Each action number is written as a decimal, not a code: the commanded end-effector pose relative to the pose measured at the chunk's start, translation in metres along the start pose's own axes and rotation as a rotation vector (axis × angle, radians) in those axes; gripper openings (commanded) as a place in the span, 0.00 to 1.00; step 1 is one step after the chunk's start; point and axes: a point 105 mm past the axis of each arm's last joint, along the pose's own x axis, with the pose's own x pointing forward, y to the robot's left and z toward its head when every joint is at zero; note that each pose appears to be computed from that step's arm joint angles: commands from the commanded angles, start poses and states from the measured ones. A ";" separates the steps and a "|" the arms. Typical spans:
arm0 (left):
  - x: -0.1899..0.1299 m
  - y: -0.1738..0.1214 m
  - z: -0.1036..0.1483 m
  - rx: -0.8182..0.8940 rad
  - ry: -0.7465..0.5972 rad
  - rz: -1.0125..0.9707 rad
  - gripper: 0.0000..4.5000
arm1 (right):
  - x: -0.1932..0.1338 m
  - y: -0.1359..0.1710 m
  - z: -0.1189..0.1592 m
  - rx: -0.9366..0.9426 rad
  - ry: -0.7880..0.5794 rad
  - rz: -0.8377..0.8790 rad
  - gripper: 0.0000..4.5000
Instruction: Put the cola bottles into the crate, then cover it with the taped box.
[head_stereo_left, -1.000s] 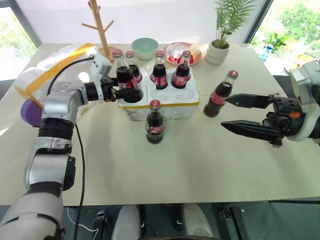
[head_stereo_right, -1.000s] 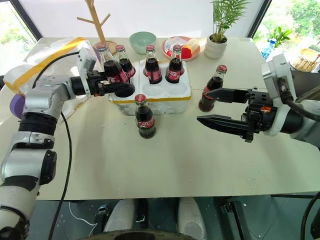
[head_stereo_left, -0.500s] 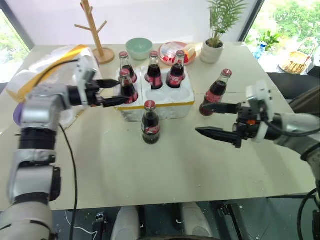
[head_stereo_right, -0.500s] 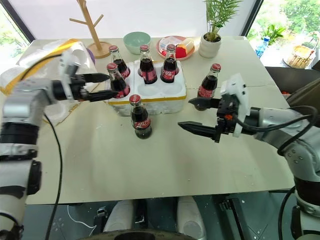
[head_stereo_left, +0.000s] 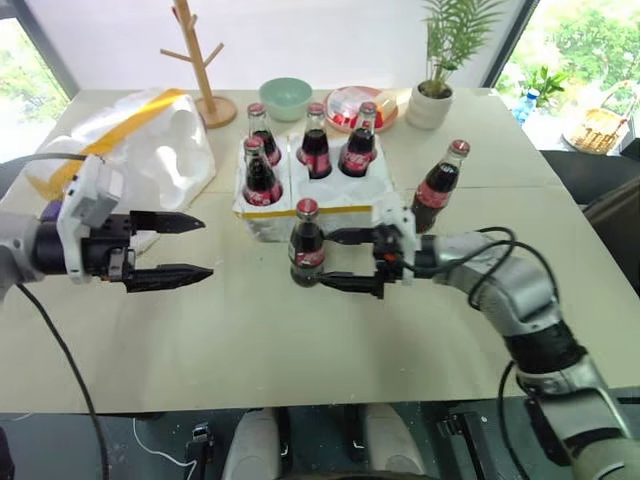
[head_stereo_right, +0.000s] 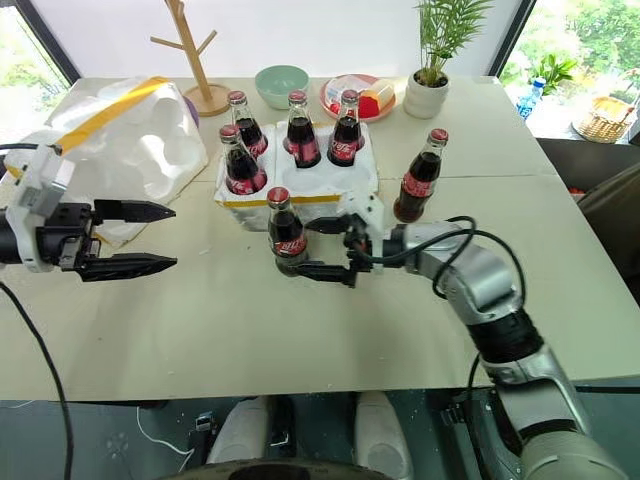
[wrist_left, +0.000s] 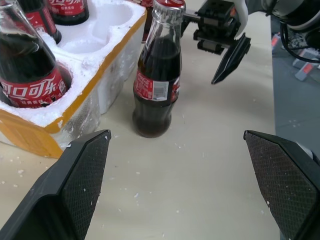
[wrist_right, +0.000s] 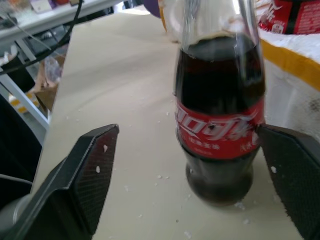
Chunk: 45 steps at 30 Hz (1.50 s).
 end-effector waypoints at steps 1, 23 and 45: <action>-0.002 -0.004 0.012 0.052 -0.030 0.021 0.99 | 0.012 -0.004 0.008 -0.037 -0.018 0.006 1.00; 0.000 0.008 0.023 0.040 -0.130 0.108 1.00 | -0.007 0.009 0.107 0.004 -0.317 0.108 0.63; 0.010 0.013 0.037 0.066 -0.221 0.166 1.00 | 0.038 -0.096 0.066 -0.093 -0.099 -0.390 0.63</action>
